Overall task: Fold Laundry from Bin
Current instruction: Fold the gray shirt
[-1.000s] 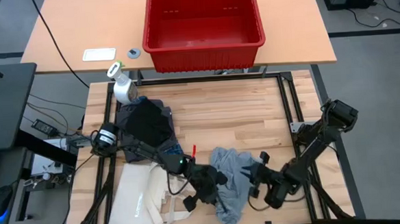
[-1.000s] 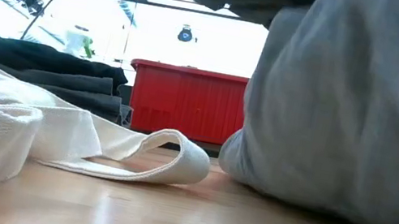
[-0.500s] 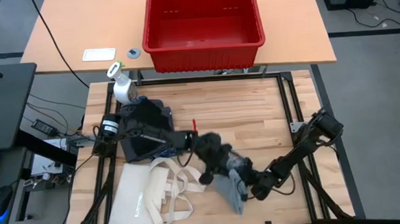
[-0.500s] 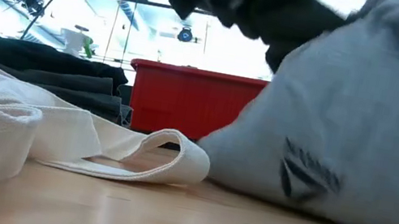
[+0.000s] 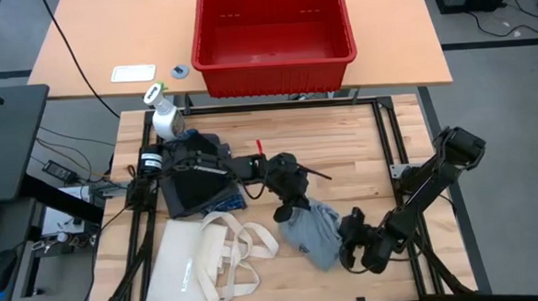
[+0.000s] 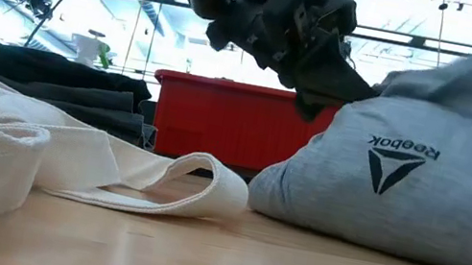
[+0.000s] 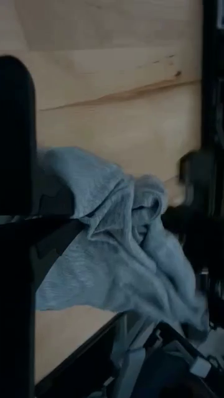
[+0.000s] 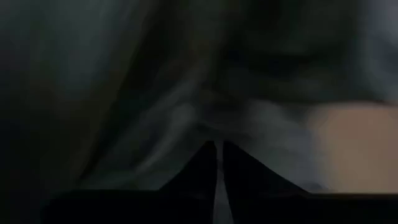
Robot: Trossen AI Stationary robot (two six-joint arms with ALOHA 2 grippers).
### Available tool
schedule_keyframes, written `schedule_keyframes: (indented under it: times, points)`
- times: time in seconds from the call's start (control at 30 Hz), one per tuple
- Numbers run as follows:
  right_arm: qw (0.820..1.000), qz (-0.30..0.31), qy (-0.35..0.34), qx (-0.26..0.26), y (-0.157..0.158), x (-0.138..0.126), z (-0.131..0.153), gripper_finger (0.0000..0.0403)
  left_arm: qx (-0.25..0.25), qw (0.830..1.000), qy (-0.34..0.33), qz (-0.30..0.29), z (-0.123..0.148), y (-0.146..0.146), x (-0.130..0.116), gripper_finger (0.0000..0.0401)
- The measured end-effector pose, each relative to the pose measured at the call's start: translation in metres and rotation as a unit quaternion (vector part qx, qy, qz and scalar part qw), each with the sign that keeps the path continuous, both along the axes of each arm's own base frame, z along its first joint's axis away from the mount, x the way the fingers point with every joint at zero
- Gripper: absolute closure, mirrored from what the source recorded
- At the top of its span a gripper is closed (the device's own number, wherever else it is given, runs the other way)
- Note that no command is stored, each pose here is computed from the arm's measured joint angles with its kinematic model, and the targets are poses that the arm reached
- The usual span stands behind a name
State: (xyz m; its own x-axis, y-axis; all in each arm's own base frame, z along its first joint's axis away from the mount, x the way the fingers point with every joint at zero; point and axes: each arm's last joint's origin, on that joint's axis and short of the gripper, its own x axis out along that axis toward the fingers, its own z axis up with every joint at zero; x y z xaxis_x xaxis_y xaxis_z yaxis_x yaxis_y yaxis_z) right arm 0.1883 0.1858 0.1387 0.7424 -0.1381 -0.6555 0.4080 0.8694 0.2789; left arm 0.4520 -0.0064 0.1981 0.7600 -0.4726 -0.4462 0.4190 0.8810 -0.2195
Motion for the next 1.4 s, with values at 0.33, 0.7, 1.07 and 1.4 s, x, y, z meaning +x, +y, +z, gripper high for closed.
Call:
schedule_keyframes:
  times: [0.33, 0.7, 1.07, 1.4]
  points:
    - [0.989, -0.075, 0.128, -0.009, -0.019, -0.025, -0.01, 0.0365, 0.044, 0.999, 0.018, 0.019, -0.029, -0.011, 0.007, 0.0396]
    - [0.976, -0.05, 0.19, 0.091, -0.017, -0.04, 0.011, 0.0365, 0.162, 0.986, -0.005, 0.034, -0.03, -0.007, 0.006, 0.0262]
    - [0.99, -0.028, 0.112, 0.077, -0.015, -0.053, 0.03, 0.0365, 0.297, 0.953, 0.027, 0.056, 0.024, -0.022, -0.026, 0.0074]
    - [0.996, -0.036, 0.07, 0.045, -0.014, -0.055, 0.031, 0.0365, 0.349, 0.937, 0.026, -0.027, 0.018, -0.096, -0.041, 0.0076]
